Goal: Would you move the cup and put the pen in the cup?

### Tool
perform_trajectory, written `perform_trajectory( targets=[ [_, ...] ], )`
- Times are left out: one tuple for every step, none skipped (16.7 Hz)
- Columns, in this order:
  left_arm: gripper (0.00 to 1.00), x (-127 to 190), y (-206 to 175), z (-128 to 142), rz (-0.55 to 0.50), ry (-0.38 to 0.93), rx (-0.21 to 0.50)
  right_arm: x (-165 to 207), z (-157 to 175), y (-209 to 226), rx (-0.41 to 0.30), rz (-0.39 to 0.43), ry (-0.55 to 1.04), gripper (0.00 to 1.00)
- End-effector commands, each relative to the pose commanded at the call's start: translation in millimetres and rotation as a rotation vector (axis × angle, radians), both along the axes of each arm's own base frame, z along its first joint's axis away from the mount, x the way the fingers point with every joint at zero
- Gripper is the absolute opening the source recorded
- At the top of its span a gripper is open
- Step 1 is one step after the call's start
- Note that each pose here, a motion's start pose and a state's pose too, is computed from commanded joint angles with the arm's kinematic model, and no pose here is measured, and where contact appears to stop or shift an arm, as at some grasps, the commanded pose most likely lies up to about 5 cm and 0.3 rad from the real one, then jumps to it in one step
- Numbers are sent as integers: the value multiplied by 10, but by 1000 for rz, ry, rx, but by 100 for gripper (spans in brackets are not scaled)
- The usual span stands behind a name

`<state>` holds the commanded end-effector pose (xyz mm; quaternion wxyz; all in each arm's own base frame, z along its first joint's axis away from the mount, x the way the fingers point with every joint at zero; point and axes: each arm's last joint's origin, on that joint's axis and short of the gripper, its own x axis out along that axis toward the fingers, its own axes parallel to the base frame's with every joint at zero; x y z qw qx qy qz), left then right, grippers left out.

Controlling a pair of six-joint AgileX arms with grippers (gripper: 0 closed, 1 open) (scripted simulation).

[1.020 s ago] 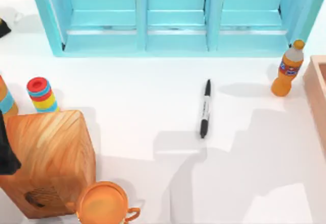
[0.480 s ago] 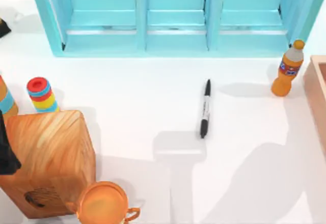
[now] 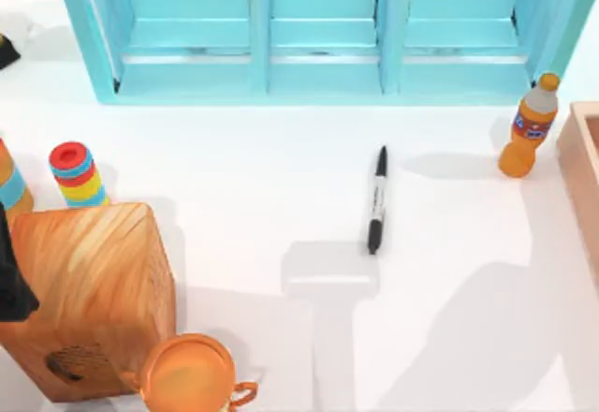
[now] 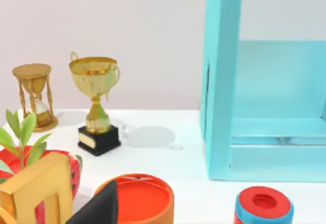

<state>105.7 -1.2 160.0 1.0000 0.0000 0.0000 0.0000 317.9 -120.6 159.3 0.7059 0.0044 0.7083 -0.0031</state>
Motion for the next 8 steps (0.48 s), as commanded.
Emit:
perform_trajectory(
  targets=[
    [100,0,0,0,0,0,0,0,0,0,0,0,0,62],
    [100,0,0,0,0,0,0,0,0,0,0,0,0,55],
    [100,0,0,0,0,0,0,0,0,0,0,0,0,47],
    [100,0,0,0,0,0,0,0,0,0,0,0,0,40],
    [100,0,0,0,0,0,0,0,0,0,0,0,0,32],
    [100,0,0,0,0,0,0,0,0,0,0,0,0,25],
    [100,0,0,0,0,0,0,0,0,0,0,0,0,17],
    [100,0,0,0,0,0,0,0,0,0,0,0,0,10]
  ],
)
